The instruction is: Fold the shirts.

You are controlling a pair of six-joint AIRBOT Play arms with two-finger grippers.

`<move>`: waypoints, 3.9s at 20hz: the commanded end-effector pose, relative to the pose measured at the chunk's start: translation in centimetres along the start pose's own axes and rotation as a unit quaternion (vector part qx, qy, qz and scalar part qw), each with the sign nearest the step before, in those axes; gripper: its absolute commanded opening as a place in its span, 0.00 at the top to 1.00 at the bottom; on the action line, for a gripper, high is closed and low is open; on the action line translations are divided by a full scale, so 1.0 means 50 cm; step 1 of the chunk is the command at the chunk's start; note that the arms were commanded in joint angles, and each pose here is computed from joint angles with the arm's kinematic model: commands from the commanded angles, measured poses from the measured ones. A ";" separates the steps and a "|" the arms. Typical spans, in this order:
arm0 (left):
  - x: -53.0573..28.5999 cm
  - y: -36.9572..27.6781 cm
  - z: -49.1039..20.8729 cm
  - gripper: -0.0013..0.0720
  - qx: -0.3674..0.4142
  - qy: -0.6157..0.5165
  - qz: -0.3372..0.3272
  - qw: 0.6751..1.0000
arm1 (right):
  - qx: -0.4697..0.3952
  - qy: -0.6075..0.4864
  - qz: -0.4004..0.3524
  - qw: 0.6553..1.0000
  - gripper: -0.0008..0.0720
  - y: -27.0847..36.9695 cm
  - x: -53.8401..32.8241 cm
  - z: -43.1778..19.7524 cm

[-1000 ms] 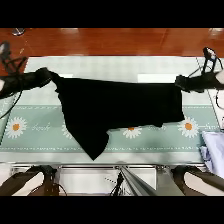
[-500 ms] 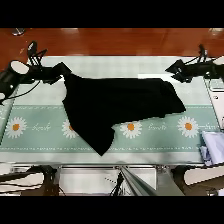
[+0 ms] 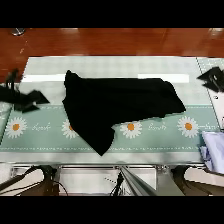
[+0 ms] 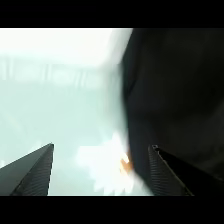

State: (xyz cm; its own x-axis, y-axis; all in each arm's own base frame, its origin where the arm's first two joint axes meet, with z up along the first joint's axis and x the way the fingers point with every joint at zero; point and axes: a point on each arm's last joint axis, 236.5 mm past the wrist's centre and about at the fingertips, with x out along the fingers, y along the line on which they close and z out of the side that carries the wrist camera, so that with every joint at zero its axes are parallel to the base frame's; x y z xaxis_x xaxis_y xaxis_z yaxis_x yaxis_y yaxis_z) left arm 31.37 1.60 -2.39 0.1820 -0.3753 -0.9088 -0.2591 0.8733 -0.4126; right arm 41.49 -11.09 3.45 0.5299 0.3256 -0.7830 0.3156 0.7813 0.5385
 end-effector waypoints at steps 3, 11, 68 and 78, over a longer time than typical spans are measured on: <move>0.080 -0.020 -0.204 0.02 -0.092 0.062 -0.093 0.989 | 0.054 -0.004 0.014 0.998 0.22 -0.027 0.028 -0.188; 0.162 -0.104 -0.224 0.03 -0.140 0.025 -0.194 0.971 | 0.042 0.007 0.036 0.998 0.23 0.009 0.006 -0.261; -0.890 -0.653 0.053 0.95 0.278 -0.549 -0.277 0.738 | -0.268 -0.437 0.049 0.857 0.96 0.581 -0.737 0.115; -1.117 -0.398 -0.290 0.95 0.230 -0.715 0.087 0.654 | -0.302 -0.534 -0.046 0.788 0.96 0.546 -1.009 -0.265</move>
State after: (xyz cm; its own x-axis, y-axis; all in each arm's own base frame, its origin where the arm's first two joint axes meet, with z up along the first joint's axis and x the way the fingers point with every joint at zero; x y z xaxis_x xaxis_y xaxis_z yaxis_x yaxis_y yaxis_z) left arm 18.96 -2.54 54.85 0.9913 -0.0639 0.1154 0.0634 0.9980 0.0081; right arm 18.35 0.66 54.08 0.9966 -0.0597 0.0564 0.0590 0.9981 0.0147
